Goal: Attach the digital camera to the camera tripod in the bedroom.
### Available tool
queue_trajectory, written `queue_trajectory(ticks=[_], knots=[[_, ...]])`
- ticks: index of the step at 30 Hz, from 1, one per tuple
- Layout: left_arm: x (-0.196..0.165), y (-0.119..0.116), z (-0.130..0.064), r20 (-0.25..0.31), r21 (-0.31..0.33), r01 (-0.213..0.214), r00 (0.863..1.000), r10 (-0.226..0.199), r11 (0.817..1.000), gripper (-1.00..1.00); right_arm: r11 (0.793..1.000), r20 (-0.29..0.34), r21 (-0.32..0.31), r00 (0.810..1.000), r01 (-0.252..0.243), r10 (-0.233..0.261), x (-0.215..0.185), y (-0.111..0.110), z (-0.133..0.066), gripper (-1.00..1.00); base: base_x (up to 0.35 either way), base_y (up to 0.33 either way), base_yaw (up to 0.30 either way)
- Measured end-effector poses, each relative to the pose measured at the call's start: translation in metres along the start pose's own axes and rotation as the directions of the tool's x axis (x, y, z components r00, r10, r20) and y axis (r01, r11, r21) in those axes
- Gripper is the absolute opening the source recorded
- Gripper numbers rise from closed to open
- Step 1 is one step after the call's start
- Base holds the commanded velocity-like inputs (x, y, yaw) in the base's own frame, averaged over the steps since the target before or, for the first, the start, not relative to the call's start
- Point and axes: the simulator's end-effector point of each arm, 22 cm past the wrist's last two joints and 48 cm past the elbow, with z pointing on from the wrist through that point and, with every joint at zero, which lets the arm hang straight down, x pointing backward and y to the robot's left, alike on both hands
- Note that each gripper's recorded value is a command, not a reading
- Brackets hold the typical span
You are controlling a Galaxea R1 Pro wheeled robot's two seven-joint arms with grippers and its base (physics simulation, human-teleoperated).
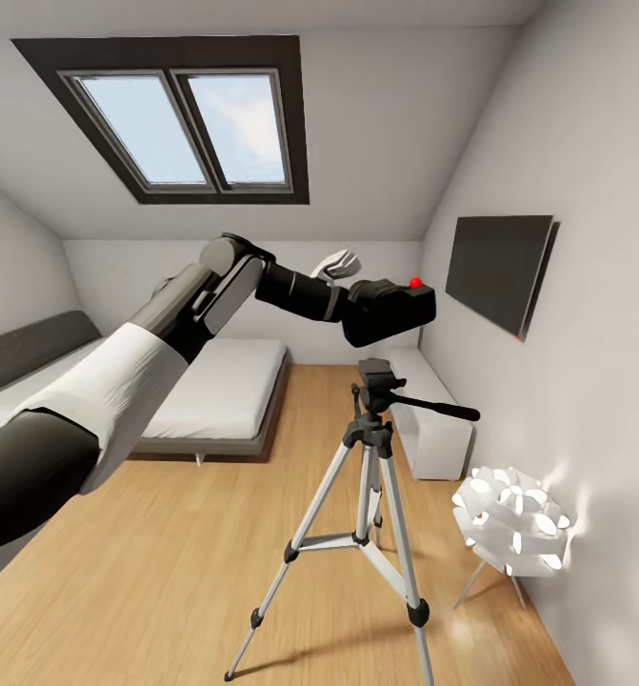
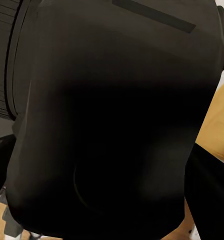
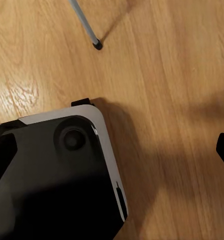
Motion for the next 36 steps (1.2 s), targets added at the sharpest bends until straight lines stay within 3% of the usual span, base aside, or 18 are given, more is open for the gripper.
queue_trajectory(ticks=[11,16,18,19,36], knots=[[0.004,0.008,-0.013,0.002,0.004,0.008,1.000,-0.008,1.000,-1.00,1.000,0.000,0.000,1.000,0.000,0.000,0.000,0.000,0.000,1.00,0.000,0.000,0.000],[0.009,-0.016,-0.020,-0.011,0.129,0.011,1.000,-0.010,0.992,-1.00,1.000,0.000,0.000,1.000,0.000,0.000,0.000,0.000,0.000,1.00,0.000,0.000,0.000],[0.020,-0.033,-0.022,-0.045,0.210,0.005,0.999,0.004,0.978,-1.00,1.000,0.000,-0.001,1.000,0.000,0.000,0.000,0.000,0.000,1.00,0.000,0.000,0.000],[0.024,-0.036,-0.021,-0.060,0.220,0.003,0.998,0.011,0.976,-1.00,1.000,0.000,-0.001,1.000,0.000,0.000,0.000,0.000,0.000,1.00,0.000,0.000,0.000],[0.033,-0.037,-0.027,-0.086,0.229,-0.013,0.996,0.034,0.973,-1.00,1.000,0.000,-0.001,1.000,0.001,-0.001,0.000,0.000,0.000,1.00,0.000,0.000,0.000]])
